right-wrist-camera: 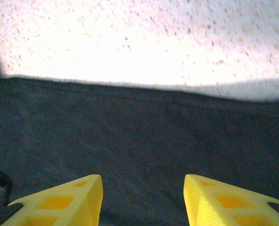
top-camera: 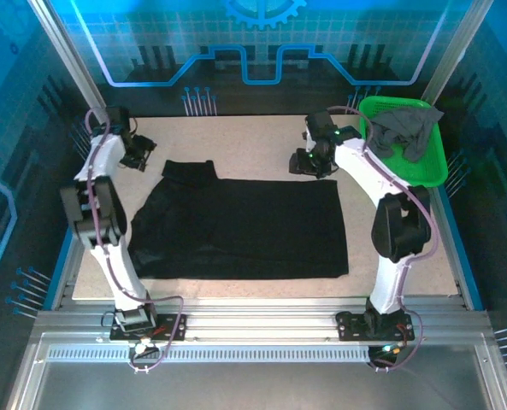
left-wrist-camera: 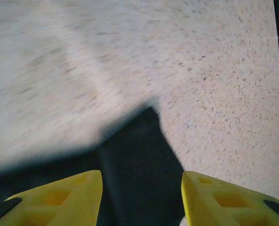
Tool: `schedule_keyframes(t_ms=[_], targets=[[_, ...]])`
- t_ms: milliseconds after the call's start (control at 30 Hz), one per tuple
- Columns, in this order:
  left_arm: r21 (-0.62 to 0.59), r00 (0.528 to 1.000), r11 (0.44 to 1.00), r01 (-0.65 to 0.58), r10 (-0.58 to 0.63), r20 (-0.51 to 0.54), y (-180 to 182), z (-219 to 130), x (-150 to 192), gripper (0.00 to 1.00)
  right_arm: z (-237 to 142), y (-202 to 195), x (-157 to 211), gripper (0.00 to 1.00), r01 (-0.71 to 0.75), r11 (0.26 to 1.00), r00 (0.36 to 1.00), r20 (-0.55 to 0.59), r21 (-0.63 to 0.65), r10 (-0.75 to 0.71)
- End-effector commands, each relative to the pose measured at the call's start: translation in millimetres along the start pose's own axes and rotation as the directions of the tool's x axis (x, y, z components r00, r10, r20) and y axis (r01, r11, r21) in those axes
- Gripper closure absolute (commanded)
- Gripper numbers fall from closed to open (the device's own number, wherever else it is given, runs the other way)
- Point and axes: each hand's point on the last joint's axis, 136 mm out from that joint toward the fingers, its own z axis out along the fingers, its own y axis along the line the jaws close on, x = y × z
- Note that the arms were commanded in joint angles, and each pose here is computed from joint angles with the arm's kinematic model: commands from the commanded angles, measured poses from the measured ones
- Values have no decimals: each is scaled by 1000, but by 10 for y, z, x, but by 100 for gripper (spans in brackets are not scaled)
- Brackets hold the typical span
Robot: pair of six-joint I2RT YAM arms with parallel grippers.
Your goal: Fold and stack the t-shirts
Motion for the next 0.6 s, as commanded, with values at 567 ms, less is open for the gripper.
schedule_keyframes(t_ms=[567], targets=[[-171,949,935,-311,296,-109,119,931,266,50,126,-115,-47,49,-50,999,997,-68,-16,48]])
